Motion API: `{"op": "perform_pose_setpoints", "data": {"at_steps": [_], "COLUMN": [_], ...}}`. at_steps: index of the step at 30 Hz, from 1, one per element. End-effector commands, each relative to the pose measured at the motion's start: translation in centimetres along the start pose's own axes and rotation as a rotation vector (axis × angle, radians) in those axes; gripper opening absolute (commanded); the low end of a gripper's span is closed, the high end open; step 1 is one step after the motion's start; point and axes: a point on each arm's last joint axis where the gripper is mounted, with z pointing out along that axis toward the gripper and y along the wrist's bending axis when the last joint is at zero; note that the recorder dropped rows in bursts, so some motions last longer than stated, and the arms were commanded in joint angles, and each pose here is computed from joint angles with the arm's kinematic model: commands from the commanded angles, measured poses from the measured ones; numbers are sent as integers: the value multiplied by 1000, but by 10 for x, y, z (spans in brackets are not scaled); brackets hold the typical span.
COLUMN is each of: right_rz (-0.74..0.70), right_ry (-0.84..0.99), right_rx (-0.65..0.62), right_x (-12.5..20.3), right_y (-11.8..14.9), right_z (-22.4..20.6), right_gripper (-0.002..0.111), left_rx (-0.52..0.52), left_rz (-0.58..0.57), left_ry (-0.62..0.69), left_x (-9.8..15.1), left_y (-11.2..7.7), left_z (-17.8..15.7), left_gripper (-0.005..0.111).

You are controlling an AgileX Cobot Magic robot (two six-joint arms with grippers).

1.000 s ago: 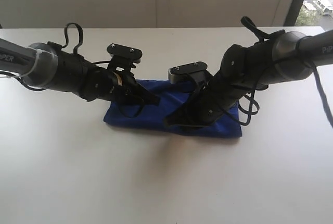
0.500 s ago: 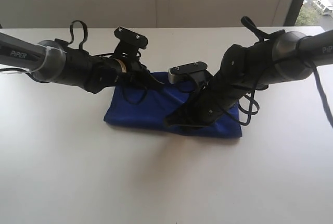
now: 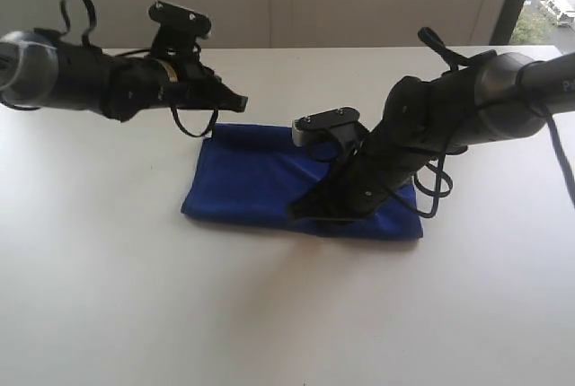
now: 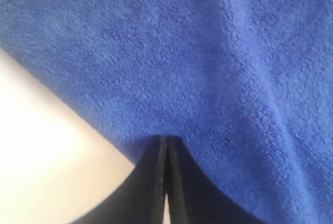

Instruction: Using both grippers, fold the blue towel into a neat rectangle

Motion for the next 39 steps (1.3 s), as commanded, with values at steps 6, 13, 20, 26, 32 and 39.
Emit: {"op": "perform_pose_setpoints", "data": {"at_steps": [6, 13, 20, 26, 32, 39], "right_rz": [18, 41, 41, 66, 89, 91], "right_ry": [-217, -190, -206, -137, -136, -213], "right_rx": [29, 52, 69, 60, 75, 98], "right_x": [-39, -70, -95, -90, -86, -97], "right_y": [-8, -42, -69, -84, -95, -99], "right_z": [-63, -19, 4, 35, 43, 16], "right_gripper": [0, 0, 0, 0, 0, 0], "left_rx": [-14, 106, 95, 87, 86, 94], "left_rz": [-68, 47, 74, 87, 124, 142], "left_ry": [315, 417, 646, 717, 787, 763], "left_x": [-6, 19, 62, 71, 75, 65], "left_y": [-4, -69, -71, -70, -68, -68], "left_z": [-44, -32, -16, -18, -22, -29], "left_gripper": [0, 0, 0, 0, 0, 0]}}
